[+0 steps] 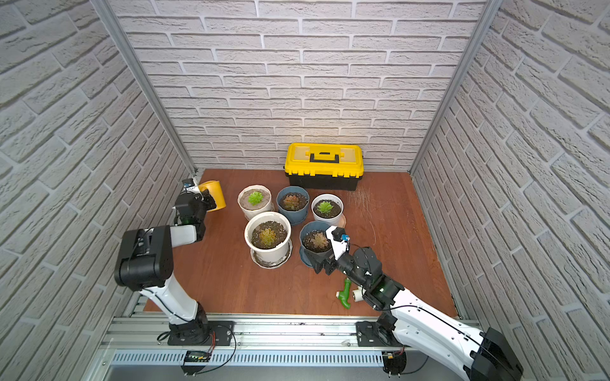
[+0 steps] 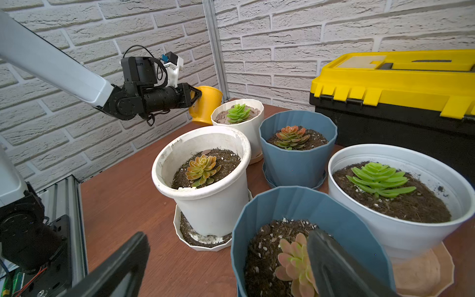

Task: Water the succulent around the soil edge
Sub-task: Place the watering can at the center of the board, then reset both arms

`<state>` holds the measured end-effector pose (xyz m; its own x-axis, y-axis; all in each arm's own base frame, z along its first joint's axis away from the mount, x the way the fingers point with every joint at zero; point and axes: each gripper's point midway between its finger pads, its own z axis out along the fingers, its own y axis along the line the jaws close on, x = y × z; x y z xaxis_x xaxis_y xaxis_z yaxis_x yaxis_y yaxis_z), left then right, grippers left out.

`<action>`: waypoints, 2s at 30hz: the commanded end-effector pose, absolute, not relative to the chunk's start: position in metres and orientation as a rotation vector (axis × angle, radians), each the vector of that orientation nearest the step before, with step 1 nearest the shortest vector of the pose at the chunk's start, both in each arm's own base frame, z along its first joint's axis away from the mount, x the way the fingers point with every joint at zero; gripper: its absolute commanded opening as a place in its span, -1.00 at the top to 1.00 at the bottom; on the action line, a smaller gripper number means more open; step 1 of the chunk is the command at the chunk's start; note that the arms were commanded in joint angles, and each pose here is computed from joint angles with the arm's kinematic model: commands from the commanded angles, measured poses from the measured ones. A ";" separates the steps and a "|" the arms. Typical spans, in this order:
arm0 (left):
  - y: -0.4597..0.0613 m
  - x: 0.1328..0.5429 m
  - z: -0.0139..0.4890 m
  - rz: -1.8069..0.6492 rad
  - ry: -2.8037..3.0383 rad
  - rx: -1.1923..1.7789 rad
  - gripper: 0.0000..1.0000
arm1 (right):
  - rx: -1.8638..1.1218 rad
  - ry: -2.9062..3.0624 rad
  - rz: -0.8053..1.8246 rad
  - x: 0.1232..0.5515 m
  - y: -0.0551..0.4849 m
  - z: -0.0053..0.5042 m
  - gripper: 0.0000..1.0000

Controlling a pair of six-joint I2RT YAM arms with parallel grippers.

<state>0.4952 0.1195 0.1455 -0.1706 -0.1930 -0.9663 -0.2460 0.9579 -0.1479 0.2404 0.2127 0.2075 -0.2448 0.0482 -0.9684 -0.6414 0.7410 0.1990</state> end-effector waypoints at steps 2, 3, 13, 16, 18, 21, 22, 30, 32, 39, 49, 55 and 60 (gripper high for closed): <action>0.119 0.526 0.183 0.036 1.584 -0.240 1.00 | -0.465 1.641 0.650 0.245 0.208 0.214 -0.99; 0.120 0.530 0.179 0.040 1.591 -0.235 1.00 | -0.468 1.643 0.646 0.246 0.209 0.213 -0.99; 0.112 0.546 0.124 0.070 1.765 -0.131 0.98 | -0.484 1.669 0.640 0.251 0.214 0.202 -0.99; 0.112 0.544 0.124 0.056 1.756 -0.136 0.88 | -0.485 1.671 0.642 0.251 0.215 0.201 -0.99; 0.108 0.546 0.121 0.029 1.784 -0.118 0.78 | -0.485 1.670 0.645 0.251 0.215 0.202 -0.99; 0.099 0.545 0.119 -0.021 1.820 -0.102 0.65 | -0.482 1.665 0.647 0.250 0.215 0.204 -0.99; 0.098 0.543 0.118 -0.028 1.821 -0.103 0.64 | -0.481 1.667 0.648 0.250 0.214 0.203 -0.99; 0.096 0.514 0.112 -0.016 1.828 -0.145 0.48 | -0.474 1.661 0.677 0.248 0.216 0.208 -0.99; 0.097 0.509 0.114 -0.007 1.820 -0.159 0.42 | -0.473 1.661 0.683 0.247 0.216 0.208 -0.99; 0.092 0.498 0.119 -0.027 1.841 -0.166 -0.02 | -0.467 1.667 0.686 0.247 0.216 0.209 -0.99; 0.090 0.455 0.129 0.012 1.810 -0.193 -0.97 | -0.436 1.677 0.658 0.252 0.211 0.204 -0.99; 0.083 0.426 0.119 0.048 1.786 -0.153 -0.96 | -0.395 1.661 0.612 0.254 0.200 0.206 -0.99; 0.078 0.411 0.132 0.127 1.710 -0.116 -0.96 | -0.371 1.667 0.571 0.256 0.194 0.202 -0.99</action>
<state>0.4108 0.0793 0.0885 -0.2953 -0.1012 -0.9500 -0.1432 0.9878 -0.0607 0.2522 0.2005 0.1916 -0.2258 0.0420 -0.9733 -0.5710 0.8037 0.1672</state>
